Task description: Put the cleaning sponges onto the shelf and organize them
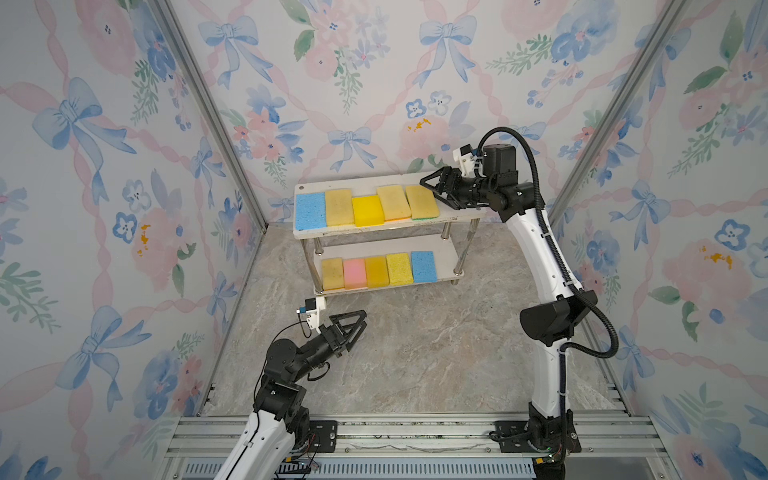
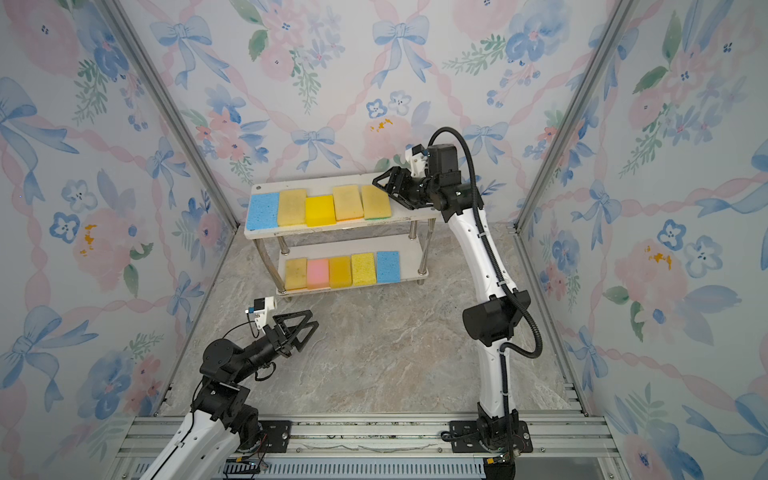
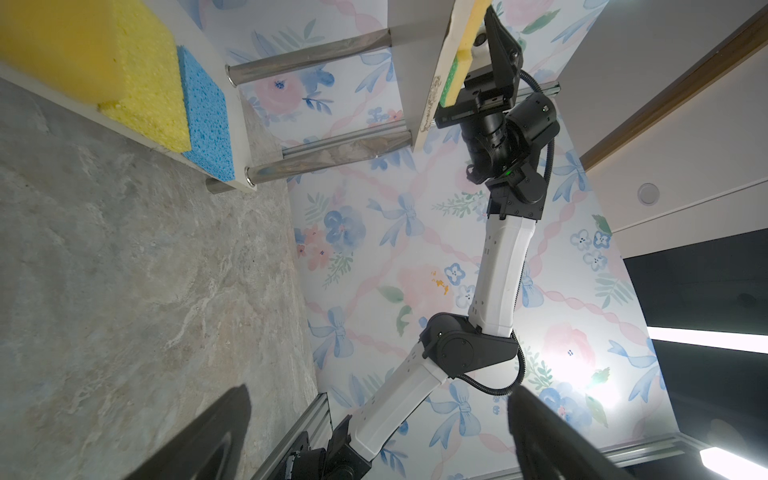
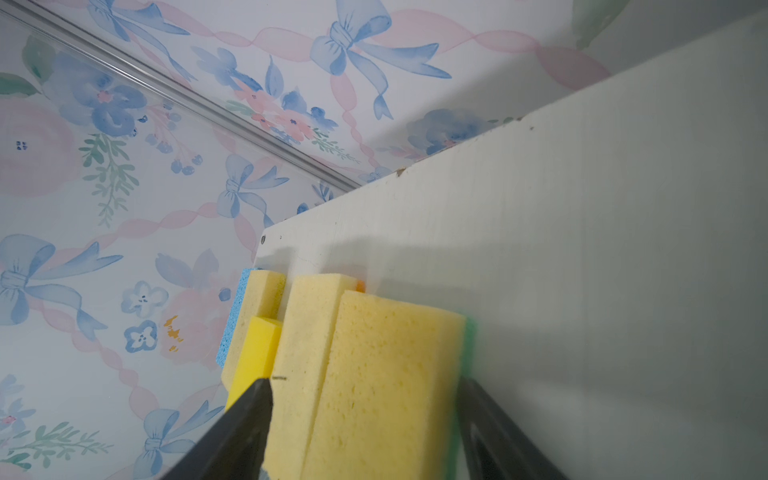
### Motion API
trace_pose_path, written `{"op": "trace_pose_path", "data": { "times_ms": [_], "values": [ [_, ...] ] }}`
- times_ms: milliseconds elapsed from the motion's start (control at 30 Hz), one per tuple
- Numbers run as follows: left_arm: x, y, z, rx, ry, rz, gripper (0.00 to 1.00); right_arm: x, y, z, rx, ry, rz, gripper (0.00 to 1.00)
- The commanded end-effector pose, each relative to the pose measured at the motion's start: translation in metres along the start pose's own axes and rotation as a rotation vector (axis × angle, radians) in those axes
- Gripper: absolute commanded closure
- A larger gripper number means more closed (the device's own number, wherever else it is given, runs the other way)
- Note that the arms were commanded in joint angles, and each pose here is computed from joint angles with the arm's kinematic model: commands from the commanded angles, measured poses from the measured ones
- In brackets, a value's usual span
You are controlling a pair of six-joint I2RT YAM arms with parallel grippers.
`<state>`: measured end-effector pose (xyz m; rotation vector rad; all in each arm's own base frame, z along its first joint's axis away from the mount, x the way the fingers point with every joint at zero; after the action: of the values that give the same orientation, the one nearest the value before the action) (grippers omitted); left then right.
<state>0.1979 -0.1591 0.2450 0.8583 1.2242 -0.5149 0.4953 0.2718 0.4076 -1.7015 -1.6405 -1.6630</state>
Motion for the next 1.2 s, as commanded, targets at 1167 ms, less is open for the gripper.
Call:
{"op": "trace_pose_path", "data": {
  "times_ms": [1167],
  "values": [
    [-0.009, 0.005, -0.005, -0.002, 0.063, 0.141, 0.02, 0.002, 0.008, -0.163, -0.154, -0.061, -0.093, 0.16]
  ]
}}
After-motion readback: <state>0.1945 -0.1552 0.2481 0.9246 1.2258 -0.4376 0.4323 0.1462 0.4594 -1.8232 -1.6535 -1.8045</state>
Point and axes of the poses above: each gripper's point midway between its finger pads, its own z axis out along the fingers, its own x axis along the line the jaws close on, y = z × x, the point moved 1 cm from there along -z, back along the fingers, and after that the axes turned 4 degrees about z, right-handed, at the moved point
